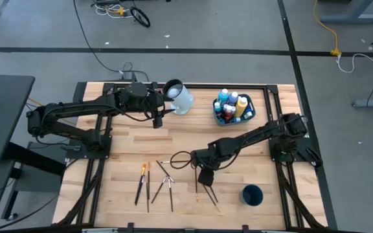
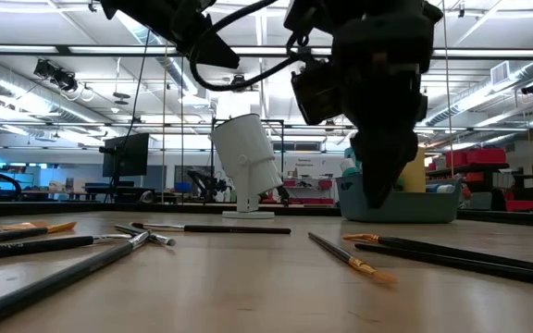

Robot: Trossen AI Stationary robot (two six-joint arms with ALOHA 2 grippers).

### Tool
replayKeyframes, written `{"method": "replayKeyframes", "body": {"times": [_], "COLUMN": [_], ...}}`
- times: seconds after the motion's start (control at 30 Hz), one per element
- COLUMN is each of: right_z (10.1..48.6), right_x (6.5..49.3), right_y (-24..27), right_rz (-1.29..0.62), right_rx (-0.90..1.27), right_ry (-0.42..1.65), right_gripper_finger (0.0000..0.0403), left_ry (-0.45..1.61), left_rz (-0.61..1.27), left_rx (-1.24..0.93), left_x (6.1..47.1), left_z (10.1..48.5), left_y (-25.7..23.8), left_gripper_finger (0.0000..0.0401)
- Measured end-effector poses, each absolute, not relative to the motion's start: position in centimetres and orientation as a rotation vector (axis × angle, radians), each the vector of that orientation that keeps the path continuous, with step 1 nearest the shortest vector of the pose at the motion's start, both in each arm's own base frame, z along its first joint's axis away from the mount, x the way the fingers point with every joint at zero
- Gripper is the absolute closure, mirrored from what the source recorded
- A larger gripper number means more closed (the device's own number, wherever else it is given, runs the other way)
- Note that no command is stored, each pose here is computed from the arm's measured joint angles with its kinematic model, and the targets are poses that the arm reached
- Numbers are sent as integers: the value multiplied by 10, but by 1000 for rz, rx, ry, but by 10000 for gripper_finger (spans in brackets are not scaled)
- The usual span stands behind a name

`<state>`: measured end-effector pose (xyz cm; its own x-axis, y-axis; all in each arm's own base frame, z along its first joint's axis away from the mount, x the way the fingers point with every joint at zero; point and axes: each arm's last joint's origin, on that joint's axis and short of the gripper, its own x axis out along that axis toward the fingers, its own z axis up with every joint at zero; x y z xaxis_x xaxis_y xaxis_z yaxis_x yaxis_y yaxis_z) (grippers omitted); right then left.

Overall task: Pick & Place Paint Supplies
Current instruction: Put the gold paintbrush into the blue cup

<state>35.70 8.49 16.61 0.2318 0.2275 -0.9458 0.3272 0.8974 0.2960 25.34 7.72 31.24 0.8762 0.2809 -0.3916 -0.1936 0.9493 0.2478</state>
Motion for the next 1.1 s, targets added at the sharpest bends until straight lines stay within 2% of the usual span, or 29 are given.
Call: {"method": "replayKeyframes", "body": {"times": [0.3, 0.6, 0.97, 1.1], "right_z": [143, 139, 138, 134], "right_x": [358, 361, 369, 371], "right_y": [95, 96, 89, 86], "right_rz": [-106, -102, -116, -137], "right_rx": [395, 387, 350, 311], "right_ry": [1399, 1382, 1304, 1296], "right_gripper_finger": [241, 241, 241, 253], "left_ry": [425, 462, 465, 465], "left_rz": [266, 174, 136, 133], "left_rx": [109, -21, 4, 12], "left_x": [253, 253, 255, 256], "left_z": [312, 307, 307, 307], "left_y": [77, 71, 59, 59], "left_gripper_finger": [203, 203, 203, 203]}}
